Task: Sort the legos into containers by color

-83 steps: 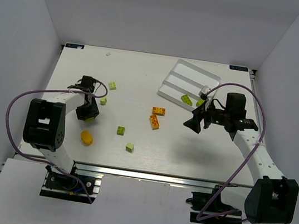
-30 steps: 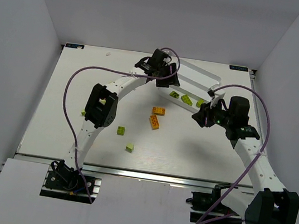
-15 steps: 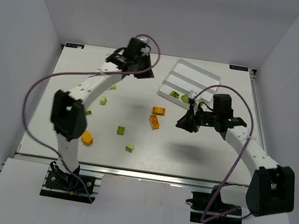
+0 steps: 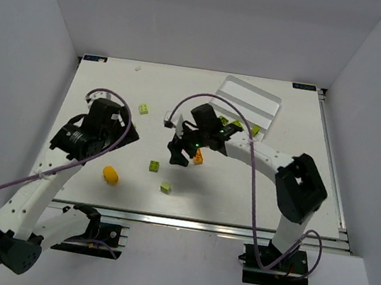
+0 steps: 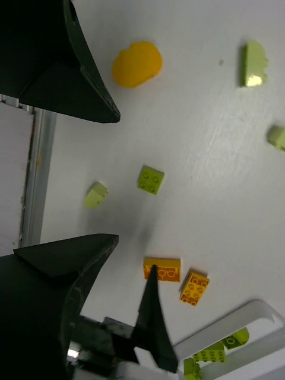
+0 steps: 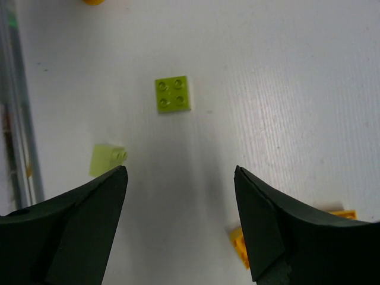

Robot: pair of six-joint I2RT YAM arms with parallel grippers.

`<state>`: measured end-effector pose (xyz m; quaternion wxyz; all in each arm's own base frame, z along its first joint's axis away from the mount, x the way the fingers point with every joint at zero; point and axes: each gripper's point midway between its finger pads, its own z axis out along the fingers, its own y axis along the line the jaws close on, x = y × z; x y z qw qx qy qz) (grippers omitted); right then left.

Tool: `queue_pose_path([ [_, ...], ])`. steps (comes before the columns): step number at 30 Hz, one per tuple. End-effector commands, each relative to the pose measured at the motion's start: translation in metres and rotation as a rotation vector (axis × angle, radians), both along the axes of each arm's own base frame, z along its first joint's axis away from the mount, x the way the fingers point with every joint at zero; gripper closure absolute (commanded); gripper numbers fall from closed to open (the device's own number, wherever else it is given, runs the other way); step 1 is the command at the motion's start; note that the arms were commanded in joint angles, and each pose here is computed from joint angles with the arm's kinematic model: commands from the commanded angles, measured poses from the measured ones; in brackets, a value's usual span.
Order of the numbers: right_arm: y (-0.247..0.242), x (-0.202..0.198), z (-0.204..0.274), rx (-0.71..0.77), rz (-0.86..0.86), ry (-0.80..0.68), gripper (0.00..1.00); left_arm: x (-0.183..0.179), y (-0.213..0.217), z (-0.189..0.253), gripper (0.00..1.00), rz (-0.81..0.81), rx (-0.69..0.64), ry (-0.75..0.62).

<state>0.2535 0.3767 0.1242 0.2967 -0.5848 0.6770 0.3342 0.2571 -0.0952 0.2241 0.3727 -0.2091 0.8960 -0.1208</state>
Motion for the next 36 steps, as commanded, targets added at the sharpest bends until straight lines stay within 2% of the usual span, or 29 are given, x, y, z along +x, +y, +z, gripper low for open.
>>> queue_pose_path([
  [1, 0.02, 0.019, -0.008, -0.066, -0.092, -0.022, 0.21, -0.032, 0.025, 0.004, 0.15, 0.145, -0.027, 0.007],
  [3, 0.031, 0.034, -0.02, -0.108, -0.143, -0.039, 0.2, -0.048, 0.035, 0.004, 0.15, 0.186, -0.039, 0.007],
  [5, 0.041, 0.024, -0.048, -0.184, -0.124, -0.001, 0.18, -0.059, 0.041, 0.003, 0.15, 0.208, -0.041, 0.013],
  [6, 0.049, 0.025, -0.047, -0.181, -0.12, 0.0, 0.16, -0.064, 0.043, 0.007, 0.15, 0.216, -0.054, -0.003],
  [10, 0.062, 0.02, -0.059, -0.18, -0.092, -0.006, 0.14, -0.081, 0.047, 0.003, 0.15, 0.235, -0.074, 0.017],
  [20, 0.088, 0.002, -0.084, -0.208, -0.023, -0.02, 0.14, -0.094, 0.047, -0.003, 0.15, 0.257, -0.126, 0.024],
  [23, 0.093, 0.005, -0.092, -0.224, -0.031, -0.046, 0.19, -0.094, 0.046, -0.004, 0.14, 0.258, -0.131, 0.029],
  [26, 0.096, 0.011, -0.092, -0.225, -0.037, -0.071, 0.33, -0.093, 0.045, -0.007, 0.15, 0.255, -0.129, 0.039],
  [27, 0.096, 0.01, -0.092, -0.224, -0.034, -0.071, 0.46, -0.092, 0.044, -0.009, 0.14, 0.255, -0.127, 0.045],
  [29, 0.095, 0.01, -0.088, -0.215, -0.019, -0.077, 0.55, -0.091, 0.042, -0.011, 0.14, 0.25, -0.133, 0.047],
  [30, 0.095, 0.006, -0.088, -0.211, -0.005, -0.069, 0.65, -0.09, 0.042, -0.015, 0.14, 0.249, -0.131, 0.053],
  [32, 0.093, 0.005, -0.08, -0.192, 0.005, -0.066, 0.72, -0.088, 0.04, -0.017, 0.14, 0.246, -0.135, 0.052],
  [33, 0.093, 0.005, -0.078, -0.182, 0.007, -0.06, 0.85, -0.087, 0.039, -0.019, 0.14, 0.243, -0.136, 0.053],
  [34, 0.092, 0.002, -0.073, -0.175, 0.007, -0.063, 0.92, -0.085, 0.038, -0.024, 0.14, 0.242, -0.135, 0.057],
  [36, 0.091, 0.003, -0.064, -0.149, -0.005, -0.052, 1.0, -0.083, 0.036, -0.03, 0.14, 0.234, -0.13, 0.068],
])
